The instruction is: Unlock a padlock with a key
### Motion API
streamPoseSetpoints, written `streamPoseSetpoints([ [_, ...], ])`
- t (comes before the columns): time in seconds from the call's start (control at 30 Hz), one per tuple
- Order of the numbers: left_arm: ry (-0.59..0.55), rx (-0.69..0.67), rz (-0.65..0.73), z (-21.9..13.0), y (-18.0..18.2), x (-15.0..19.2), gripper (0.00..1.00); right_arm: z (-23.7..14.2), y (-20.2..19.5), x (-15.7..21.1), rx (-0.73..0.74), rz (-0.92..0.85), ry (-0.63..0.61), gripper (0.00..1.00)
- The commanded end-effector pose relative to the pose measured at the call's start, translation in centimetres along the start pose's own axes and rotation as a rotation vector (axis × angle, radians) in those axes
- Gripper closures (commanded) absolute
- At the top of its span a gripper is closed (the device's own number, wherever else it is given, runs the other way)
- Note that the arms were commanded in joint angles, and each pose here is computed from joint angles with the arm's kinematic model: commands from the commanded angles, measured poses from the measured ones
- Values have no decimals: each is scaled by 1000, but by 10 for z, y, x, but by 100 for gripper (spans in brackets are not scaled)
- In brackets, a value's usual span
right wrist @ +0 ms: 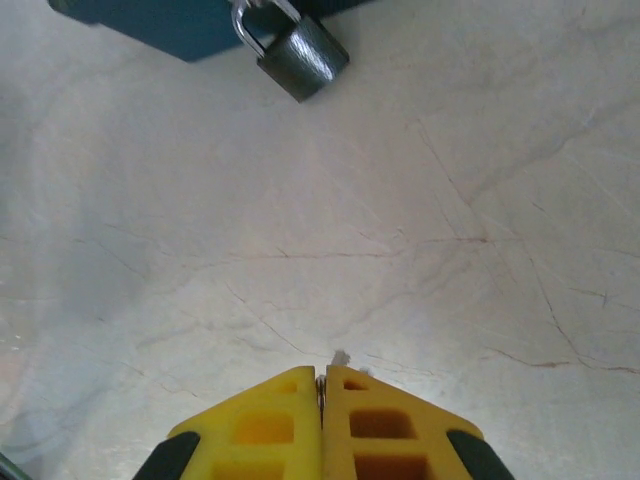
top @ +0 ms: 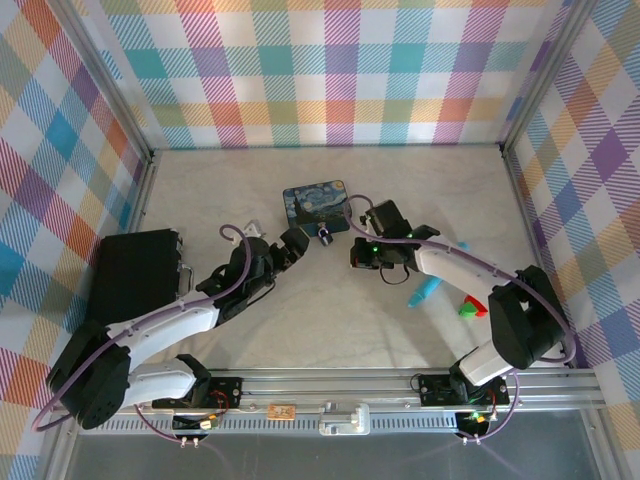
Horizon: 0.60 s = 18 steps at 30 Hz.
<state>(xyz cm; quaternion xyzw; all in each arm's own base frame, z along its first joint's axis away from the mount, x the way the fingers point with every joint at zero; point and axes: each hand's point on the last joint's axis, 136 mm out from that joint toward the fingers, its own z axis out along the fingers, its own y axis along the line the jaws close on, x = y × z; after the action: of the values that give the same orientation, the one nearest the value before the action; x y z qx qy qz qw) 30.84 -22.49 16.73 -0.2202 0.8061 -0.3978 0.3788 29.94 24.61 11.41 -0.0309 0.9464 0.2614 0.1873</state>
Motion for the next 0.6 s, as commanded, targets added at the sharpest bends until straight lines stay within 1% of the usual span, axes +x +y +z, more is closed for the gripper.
streamPoseSetpoints([
  [0.0,1,81,-21,3,-22,2,3,-6,9,-9,-49,33,-36,100],
  [0.1,-10,73,-11,3,-25,-2,2,9,-5,9,-24,72,21,100],
  [0.27,-41,24,21,-2,-22,-10,1,34,-24,38,-16,130,100,100],
  [0.43,-53,-1,36,-5,-19,-13,1,44,-43,60,41,132,163,100],
  [0.5,-58,-10,40,-6,-18,-15,0,43,-56,68,103,124,182,100],
  [0.53,-56,-12,42,-5,-18,-14,0,42,-62,70,133,116,184,99],
  [0.57,-60,-13,42,-6,-18,-15,0,39,-69,72,170,107,183,93],
])
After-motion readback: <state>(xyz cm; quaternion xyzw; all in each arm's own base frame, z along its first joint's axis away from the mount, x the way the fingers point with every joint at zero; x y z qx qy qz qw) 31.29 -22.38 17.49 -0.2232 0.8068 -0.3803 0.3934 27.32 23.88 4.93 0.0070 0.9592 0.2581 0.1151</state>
